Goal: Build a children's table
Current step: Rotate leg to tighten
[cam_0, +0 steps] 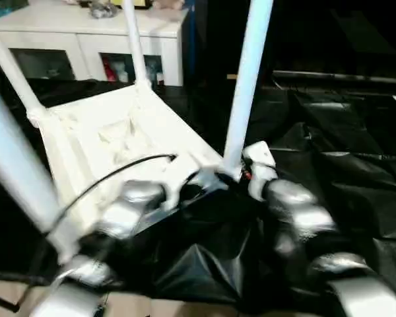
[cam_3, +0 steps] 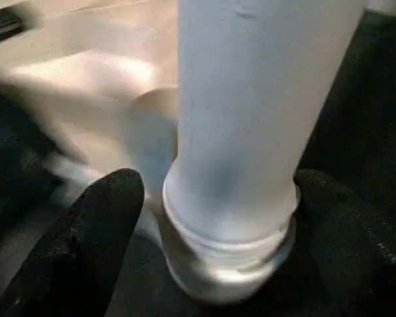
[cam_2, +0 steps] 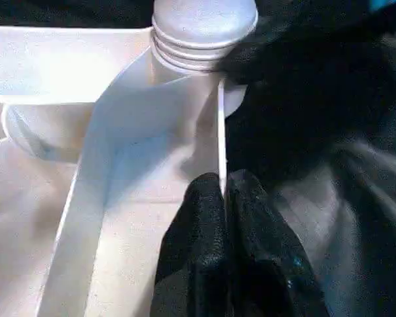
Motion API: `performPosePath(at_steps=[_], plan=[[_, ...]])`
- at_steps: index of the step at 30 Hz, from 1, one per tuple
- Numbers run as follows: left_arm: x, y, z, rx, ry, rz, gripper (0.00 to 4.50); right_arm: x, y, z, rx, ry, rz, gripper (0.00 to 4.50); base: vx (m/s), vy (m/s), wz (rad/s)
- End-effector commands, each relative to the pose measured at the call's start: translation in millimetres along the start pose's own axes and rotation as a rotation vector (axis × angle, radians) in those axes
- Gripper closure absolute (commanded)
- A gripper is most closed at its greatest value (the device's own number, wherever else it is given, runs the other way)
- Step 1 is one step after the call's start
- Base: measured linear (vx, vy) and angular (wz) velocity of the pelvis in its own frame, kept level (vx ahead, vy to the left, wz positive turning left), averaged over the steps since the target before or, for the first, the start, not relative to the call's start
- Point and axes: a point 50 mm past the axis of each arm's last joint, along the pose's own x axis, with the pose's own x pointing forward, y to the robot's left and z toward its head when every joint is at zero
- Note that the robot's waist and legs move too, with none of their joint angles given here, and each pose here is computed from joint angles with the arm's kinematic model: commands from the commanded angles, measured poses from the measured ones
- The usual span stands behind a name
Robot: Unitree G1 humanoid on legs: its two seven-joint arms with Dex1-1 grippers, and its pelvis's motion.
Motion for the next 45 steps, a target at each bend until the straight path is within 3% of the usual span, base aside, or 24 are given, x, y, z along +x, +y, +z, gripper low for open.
performPosePath(at_steps=[1, 5, 11, 12, 19, 28, 31, 33, 38, 41, 45], plan=[[1.3, -11.0, -14.7, -0.026, 0.045, -0.090, 4.50, 10.6, 20.0, 8.2, -0.058, -0.018, 0.202, 0.63, 0.000, 0.000, 0.00], [-21.5, -15.3, -19.6, -0.030, 0.050, -0.196, 4.50, -7.3, 16.5, 5.2, -0.094, 0.019, 0.311, 0.63, 0.013, 0.001, 0.00], [-32.7, -15.9, -24.6, -0.022, 0.065, -0.221, 4.50, -12.4, 16.4, 6.0, -0.094, 0.018, 0.352, 0.63, 0.000, 0.000, 0.00], [-35.3, -16.1, -26.2, -0.024, 0.069, -0.224, 4.50, -12.7, 17.9, 5.7, -0.084, 0.020, 0.375, 0.79, 0.000, 0.000, 0.00], [-38.1, -17.9, -27.0, -0.028, 0.072, -0.226, 4.50, -10.9, 20.2, 5.7, -0.073, 0.019, 0.398, 1.40, 0.000, 0.000, 0.00], [-38.1, -20.4, -29.5, -0.043, 0.073, -0.226, 4.50, -10.6, 22.9, 3.4, -0.057, 0.016, 0.403, 1.78, 0.000, 0.000, 0.00], [-29.1, -14.7, -27.7, -0.053, 0.065, -0.138, 4.50, -4.4, 20.7, -1.3, -0.024, 0.018, 0.291, 1.78, 0.000, 0.000, 0.00], [-19.1, -10.2, -24.0, -0.072, 0.056, -0.065, 4.50, 3.3, 14.7, -6.8, 0.002, 0.033, 0.123, 1.80, 0.000, 0.000, 0.00], [8.4, -2.0, -11.6, -0.119, 0.049, 0.098, 4.50, 26.0, 11.6, -15.4, 0.177, 0.043, -0.231, 1.81, -0.031, 0.000, -0.02], [26.4, 0.6, -2.3, -0.124, 0.045, 0.201, 4.50, 42.5, 18.7, -15.7, 0.242, 0.055, -0.363, 1.81, 0.000, 0.000, 0.00], [45.0, -6.5, 7.6, -0.107, 0.032, 0.225, 4.50, 62.9, 36.9, -7.8, 0.207, 0.045, -0.324, 1.81, 0.000, 0.000, 0.00]])
